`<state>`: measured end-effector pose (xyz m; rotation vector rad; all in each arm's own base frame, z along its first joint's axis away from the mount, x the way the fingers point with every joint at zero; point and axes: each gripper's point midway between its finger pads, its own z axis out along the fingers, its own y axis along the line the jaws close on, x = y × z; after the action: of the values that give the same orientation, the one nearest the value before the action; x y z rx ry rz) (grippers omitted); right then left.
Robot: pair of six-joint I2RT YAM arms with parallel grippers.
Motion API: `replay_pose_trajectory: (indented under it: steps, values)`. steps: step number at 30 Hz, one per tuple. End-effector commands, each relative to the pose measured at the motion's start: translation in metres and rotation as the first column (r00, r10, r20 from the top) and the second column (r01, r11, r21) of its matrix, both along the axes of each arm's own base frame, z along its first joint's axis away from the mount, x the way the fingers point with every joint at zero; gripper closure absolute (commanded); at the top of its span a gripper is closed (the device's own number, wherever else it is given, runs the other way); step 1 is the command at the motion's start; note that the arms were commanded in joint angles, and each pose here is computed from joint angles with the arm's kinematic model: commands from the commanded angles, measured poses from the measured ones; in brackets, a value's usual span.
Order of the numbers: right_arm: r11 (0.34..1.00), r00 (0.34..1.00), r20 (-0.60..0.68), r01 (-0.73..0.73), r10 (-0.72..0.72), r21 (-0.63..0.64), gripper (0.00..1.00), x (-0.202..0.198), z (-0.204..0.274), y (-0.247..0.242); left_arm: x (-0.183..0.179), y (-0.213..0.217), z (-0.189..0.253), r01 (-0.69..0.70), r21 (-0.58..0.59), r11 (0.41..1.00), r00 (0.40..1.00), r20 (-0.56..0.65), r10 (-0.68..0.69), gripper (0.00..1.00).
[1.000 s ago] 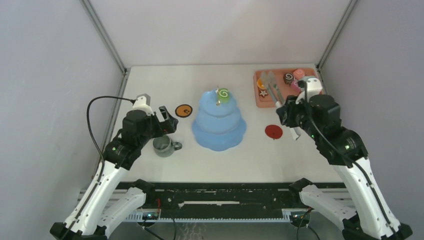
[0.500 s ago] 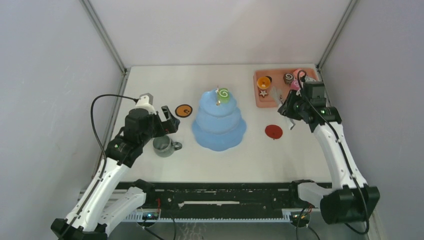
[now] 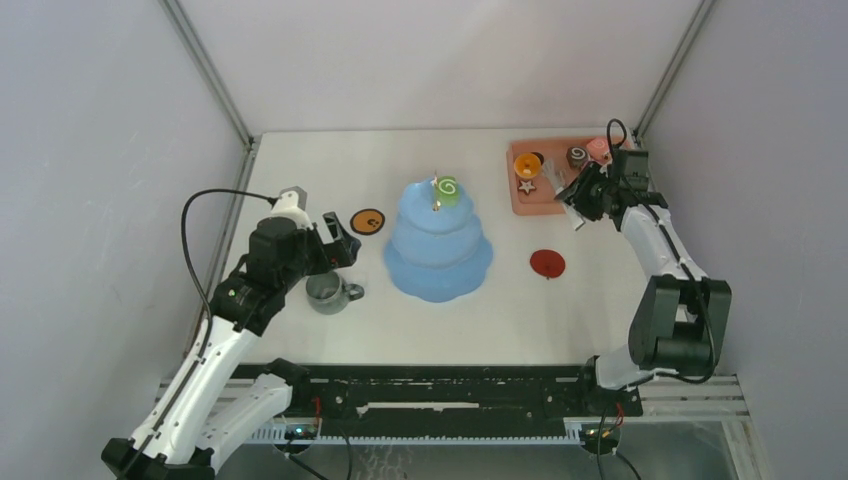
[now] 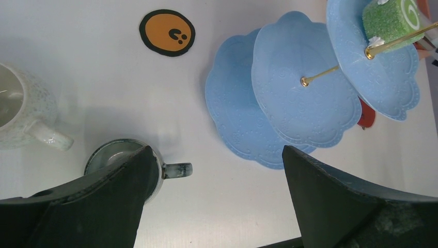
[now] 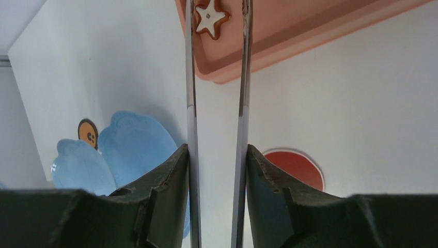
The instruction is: Serve the afternoon tea
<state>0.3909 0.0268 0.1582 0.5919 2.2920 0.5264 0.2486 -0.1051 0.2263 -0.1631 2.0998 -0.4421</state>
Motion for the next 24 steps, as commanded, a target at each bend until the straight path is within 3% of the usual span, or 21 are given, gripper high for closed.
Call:
replay_pose_trajectory:
  steps: [1, 11, 24]
  values:
    - [0.997, 0.986, 0.160, -0.046, 0.035, 0.067, 0.51, 0.036, 0.029, 0.009, 0.003, -0.001, 0.019, 0.019, -0.002, 1.000, 0.998, 0.059, -0.019, 0.00]
    - [0.986, 0.984, 0.172, -0.063, 0.037, 0.152, 0.51, 0.058, 0.015, 0.016, 0.008, -0.007, 0.011, 0.044, 0.003, 0.999, 0.998, 0.039, -0.044, 0.00]
    - [0.993, 0.992, 0.118, -0.057, 0.045, 0.104, 0.51, 0.062, -0.001, 0.009, 0.011, -0.001, 0.007, 0.027, 0.047, 0.999, 0.999, 0.026, -0.029, 0.00]
